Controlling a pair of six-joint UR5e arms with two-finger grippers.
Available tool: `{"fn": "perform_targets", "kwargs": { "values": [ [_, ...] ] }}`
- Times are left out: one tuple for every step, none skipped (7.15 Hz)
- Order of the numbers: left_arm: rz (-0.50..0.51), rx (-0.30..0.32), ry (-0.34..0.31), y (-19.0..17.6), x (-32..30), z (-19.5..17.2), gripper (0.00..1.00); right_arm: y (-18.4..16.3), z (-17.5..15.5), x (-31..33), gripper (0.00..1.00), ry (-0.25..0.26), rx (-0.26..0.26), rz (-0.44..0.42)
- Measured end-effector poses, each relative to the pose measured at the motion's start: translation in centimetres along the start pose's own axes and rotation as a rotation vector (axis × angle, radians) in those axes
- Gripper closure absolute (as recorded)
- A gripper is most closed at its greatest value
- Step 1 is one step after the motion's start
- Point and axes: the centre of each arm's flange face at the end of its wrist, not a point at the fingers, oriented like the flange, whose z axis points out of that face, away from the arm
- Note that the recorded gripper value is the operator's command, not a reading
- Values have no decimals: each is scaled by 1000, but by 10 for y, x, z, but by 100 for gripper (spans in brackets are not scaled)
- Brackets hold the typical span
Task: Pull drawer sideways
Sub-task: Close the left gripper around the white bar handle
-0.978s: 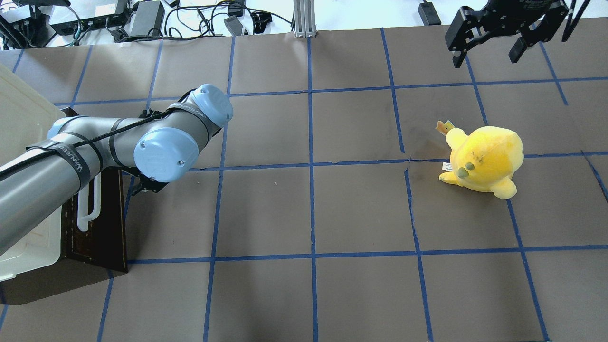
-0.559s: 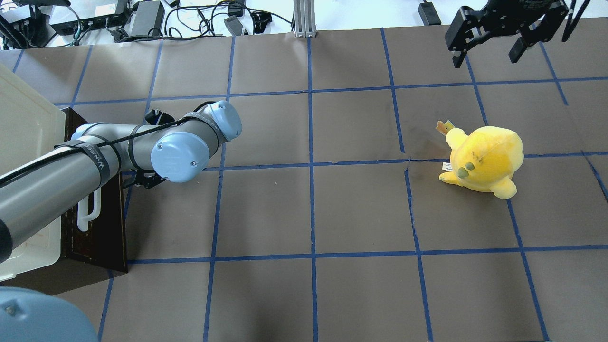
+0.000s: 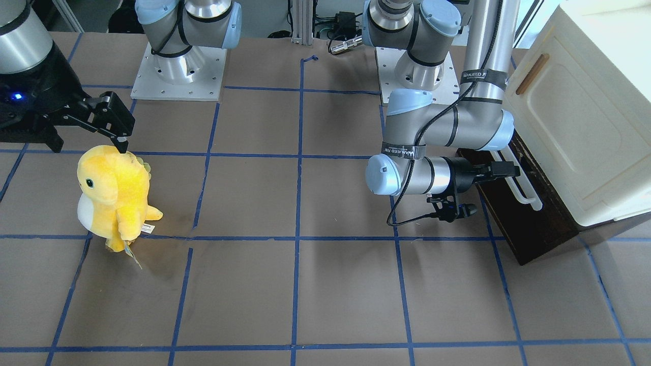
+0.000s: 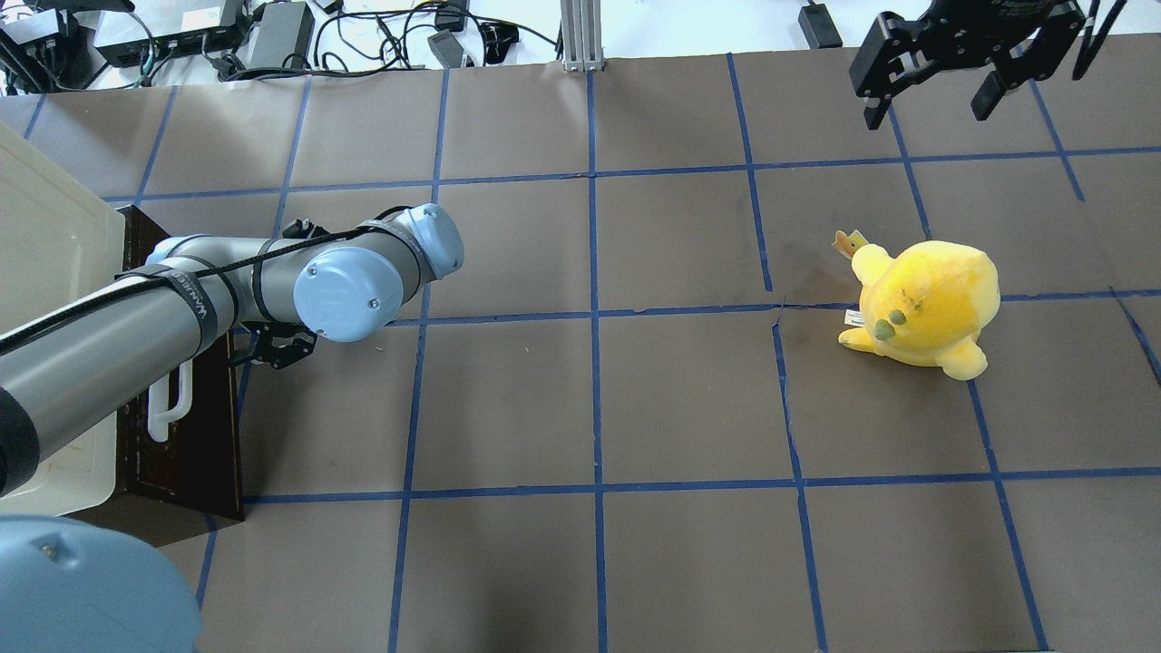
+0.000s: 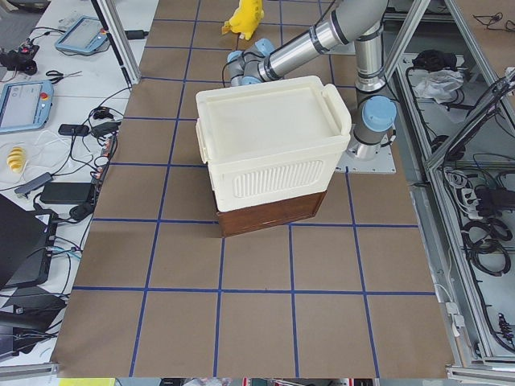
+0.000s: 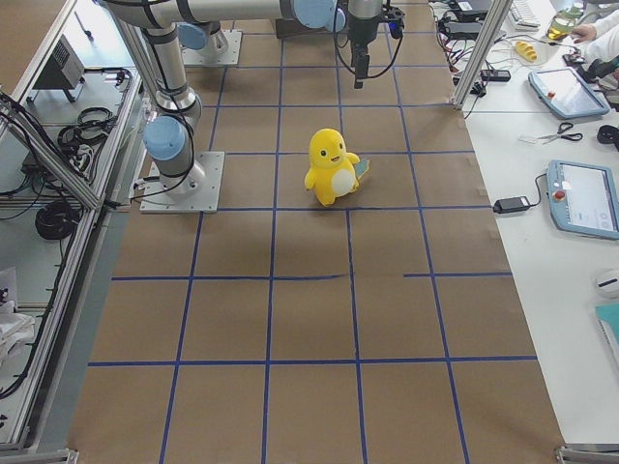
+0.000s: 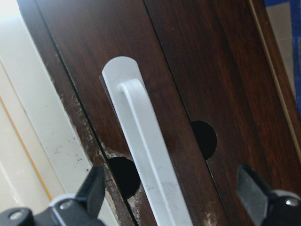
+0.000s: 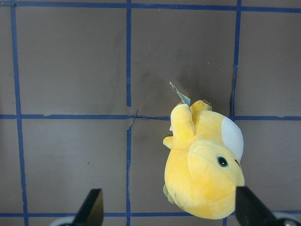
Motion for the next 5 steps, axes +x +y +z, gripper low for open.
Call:
{"fn": "perform_targets", "kwargs": {
  "values": [
    [14, -10, -3, 2, 1, 2, 14, 0, 0, 0, 0, 0, 0, 0],
    [17, -18, -7, 3, 1, 4, 24, 0, 0, 0, 0, 0, 0, 0],
    [16, -21, -9, 2, 2, 5, 33, 0, 0, 0, 0, 0, 0, 0],
    [16, -23, -11, 2, 2, 5, 38, 0, 0, 0, 0, 0, 0, 0],
    [17, -24, -11, 2, 2, 6, 56, 0, 0, 0, 0, 0, 0, 0]
  ]
}}
